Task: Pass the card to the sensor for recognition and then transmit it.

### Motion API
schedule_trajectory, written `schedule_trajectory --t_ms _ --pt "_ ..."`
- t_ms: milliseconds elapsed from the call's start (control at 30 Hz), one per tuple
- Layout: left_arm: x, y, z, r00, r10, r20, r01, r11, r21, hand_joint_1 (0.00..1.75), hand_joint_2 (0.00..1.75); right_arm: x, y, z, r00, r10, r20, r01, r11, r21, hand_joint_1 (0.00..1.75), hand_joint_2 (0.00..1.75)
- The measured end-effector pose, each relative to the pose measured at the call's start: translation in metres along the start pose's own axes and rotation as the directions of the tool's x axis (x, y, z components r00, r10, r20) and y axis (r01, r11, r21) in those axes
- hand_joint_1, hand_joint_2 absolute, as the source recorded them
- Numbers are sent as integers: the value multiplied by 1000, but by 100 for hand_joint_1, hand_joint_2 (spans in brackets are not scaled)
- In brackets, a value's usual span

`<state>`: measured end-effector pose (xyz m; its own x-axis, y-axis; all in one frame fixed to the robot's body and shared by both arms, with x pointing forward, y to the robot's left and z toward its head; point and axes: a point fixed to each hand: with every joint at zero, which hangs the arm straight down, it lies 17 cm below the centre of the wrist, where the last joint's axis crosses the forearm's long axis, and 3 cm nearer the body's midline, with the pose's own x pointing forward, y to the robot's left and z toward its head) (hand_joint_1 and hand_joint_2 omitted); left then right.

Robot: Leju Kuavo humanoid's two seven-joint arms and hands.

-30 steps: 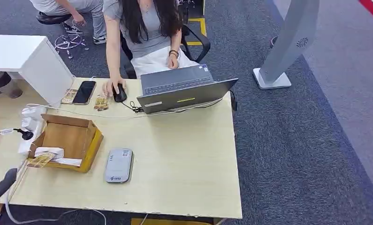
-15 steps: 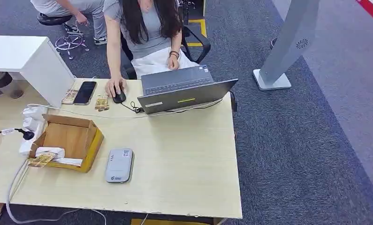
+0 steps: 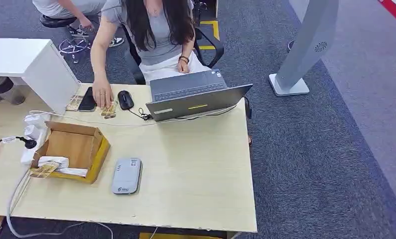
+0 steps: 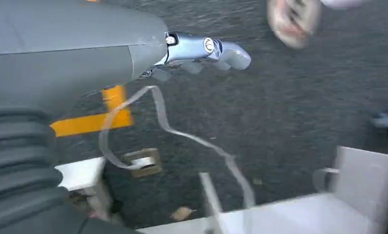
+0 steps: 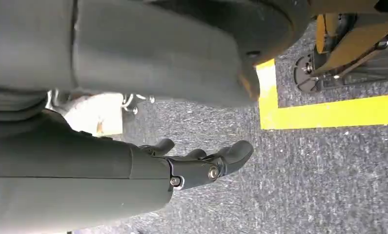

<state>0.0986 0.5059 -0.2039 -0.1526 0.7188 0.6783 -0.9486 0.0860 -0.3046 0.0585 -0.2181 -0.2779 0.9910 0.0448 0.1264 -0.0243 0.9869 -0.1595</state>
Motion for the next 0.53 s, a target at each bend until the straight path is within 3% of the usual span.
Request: schedule_trajectory --t_ms 67,100,133,167,533 --pt "-16 0 2 998 -14 -62 14 1000 2 0 175 2 -1 0 1000 -8 9 8 1000 4 0 175" --pt "-23 -1 4 996 -30 -87 29 1000 -5 0 0 2 -1 0 1000 -11 12 11 1000 8 0 175" --pt "-31 -3 6 992 -54 -114 52 999 -15 0 0 2 -1 -1 1000 -12 14 12 1000 13 0 175" --pt "-36 -5 7 989 -74 -130 71 997 -24 0 0 2 -2 -1 1000 -16 16 15 1000 15 0 0" --pt "-87 -14 26 873 -405 -271 362 911 -196 0 0 -4 -12 -4 999 -41 35 39 998 53 0 0"
